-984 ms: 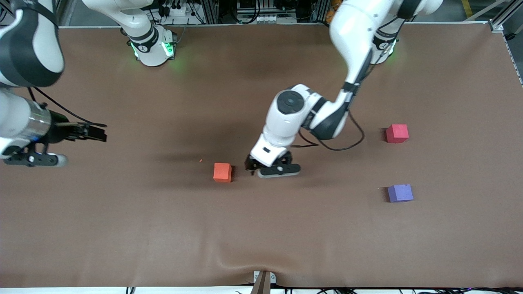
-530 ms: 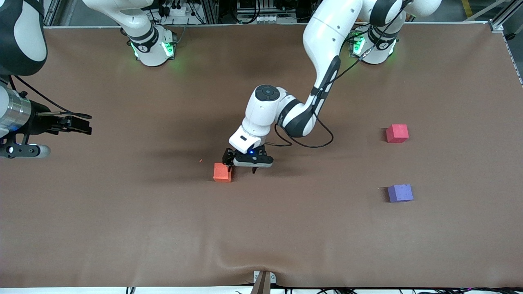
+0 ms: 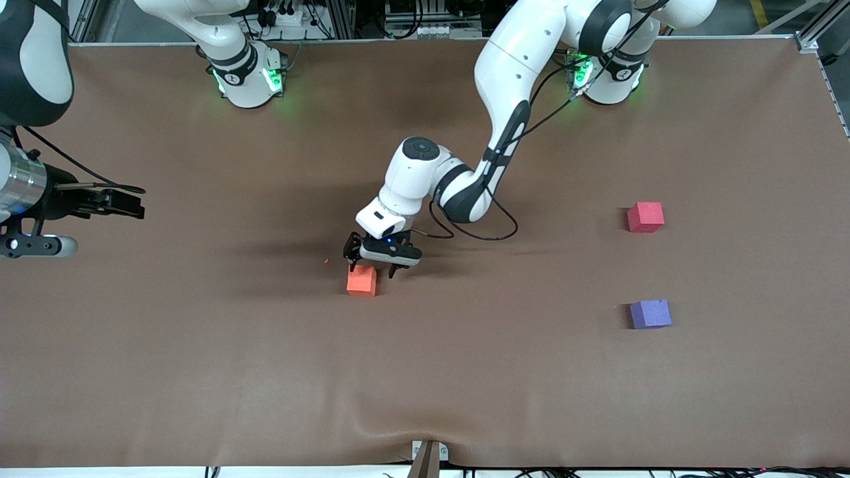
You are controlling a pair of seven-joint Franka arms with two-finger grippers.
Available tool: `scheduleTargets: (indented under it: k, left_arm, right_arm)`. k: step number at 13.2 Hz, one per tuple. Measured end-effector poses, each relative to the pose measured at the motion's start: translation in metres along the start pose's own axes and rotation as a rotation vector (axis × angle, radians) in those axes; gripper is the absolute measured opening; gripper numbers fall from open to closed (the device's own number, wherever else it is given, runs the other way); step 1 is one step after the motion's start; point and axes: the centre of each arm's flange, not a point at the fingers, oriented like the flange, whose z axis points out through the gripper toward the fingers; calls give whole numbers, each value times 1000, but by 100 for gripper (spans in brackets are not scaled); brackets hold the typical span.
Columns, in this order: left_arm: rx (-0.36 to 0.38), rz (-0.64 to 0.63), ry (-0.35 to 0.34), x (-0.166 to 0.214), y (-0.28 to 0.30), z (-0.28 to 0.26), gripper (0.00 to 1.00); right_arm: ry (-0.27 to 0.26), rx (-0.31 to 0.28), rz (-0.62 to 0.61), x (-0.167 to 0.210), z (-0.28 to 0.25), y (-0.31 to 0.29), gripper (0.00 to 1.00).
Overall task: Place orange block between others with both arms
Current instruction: 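Grasp the orange cube with the left gripper while the right gripper withdraws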
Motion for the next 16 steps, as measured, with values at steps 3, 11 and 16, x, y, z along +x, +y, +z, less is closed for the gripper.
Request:
scheduleTargets:
  k: [3,11,16]
  left_arm:
    - [-3,23,-10,-23,-1,15,100]
    - [-27,34,10,-29,-1,24,100]
    - [-38,40,16,-33,0,32,100]
  right_arm:
    - [0,-2,1,0,0,1,100]
    - [-3,-4,1,0,1,1,100]
    - [-9,-4,1,-1,2,1,100]
